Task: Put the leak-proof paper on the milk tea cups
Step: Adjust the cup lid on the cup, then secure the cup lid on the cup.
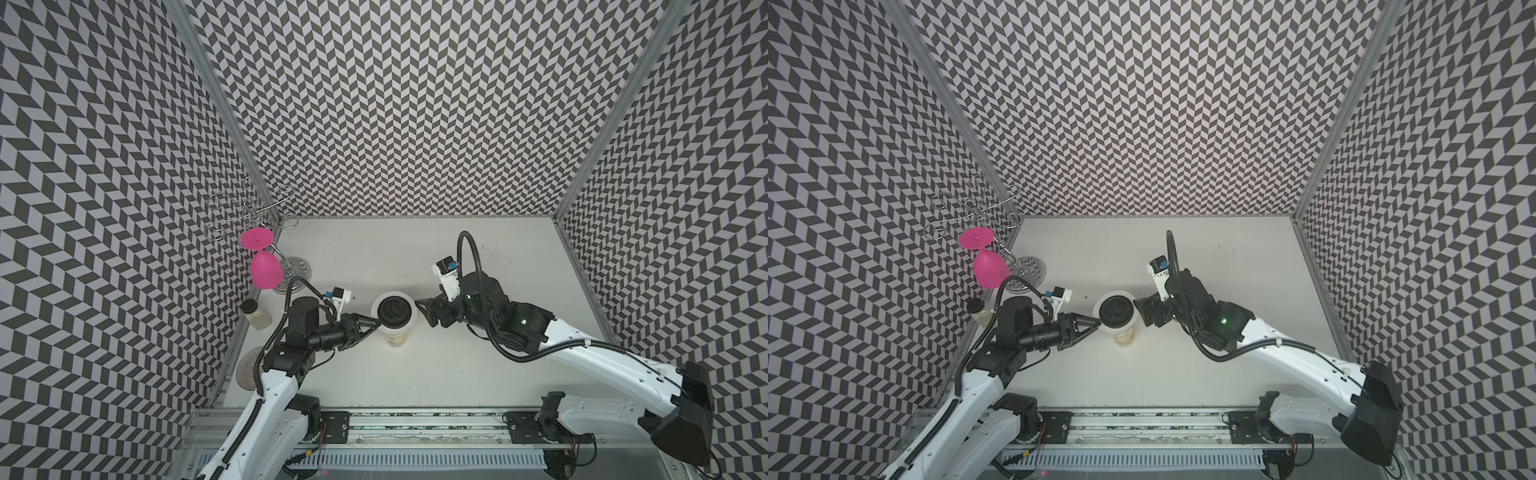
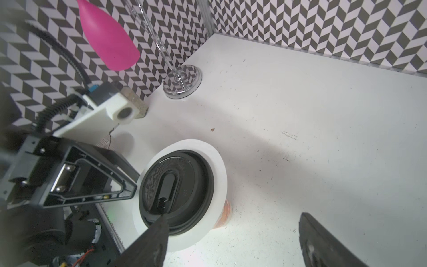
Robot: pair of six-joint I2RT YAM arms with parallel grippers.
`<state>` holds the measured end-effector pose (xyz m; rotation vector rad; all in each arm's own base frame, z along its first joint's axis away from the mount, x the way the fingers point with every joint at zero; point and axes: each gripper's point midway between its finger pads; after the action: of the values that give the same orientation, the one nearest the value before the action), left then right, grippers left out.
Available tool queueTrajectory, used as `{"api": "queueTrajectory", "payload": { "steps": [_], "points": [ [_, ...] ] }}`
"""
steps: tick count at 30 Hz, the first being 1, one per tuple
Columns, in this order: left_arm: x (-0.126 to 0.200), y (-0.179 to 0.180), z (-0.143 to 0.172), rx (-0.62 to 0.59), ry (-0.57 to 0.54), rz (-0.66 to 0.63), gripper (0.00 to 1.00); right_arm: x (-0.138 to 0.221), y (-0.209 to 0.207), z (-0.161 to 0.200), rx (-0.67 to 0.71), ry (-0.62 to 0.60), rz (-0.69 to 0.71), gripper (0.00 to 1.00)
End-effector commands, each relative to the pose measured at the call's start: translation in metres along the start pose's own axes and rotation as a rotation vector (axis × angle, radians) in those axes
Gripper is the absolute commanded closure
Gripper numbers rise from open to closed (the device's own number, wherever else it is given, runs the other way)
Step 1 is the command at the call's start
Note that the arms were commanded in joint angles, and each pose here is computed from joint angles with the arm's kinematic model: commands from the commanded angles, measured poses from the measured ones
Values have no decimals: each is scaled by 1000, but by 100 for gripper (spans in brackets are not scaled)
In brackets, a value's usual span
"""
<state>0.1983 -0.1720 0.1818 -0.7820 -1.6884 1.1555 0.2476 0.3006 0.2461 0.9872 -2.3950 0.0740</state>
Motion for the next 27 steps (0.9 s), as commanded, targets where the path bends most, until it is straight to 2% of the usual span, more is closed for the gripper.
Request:
{"api": "queueTrajectory", "payload": {
  "steps": [1,5,11,16,22,27],
  "points": [
    [8,-6,-2,-22,-26,-12,59,11,8,-20,-122,-43,-56,15],
    [19,-16,-14,-37,-93,-23,57,3,6,-19,-222,14,-58,21],
    [24,-45,-38,-50,-164,29,49,-15,3,-6,-371,197,-119,23],
    [16,-43,-45,-49,-136,7,44,-26,9,1,-406,276,-199,26],
    [9,-30,-43,-45,-120,-47,29,-37,13,18,-403,390,-207,32],
    [-2,-36,-41,-60,-88,-31,19,-40,9,21,-406,395,-193,33]
  ]
}}
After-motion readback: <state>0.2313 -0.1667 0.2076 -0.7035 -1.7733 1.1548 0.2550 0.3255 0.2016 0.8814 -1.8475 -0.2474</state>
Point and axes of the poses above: each gripper's point midway between its finger pads, its own x axis back along the fingers, its own y axis along the line the jaws close on, z = x × y, and after that the axes turned 7 degrees about x, right-handed
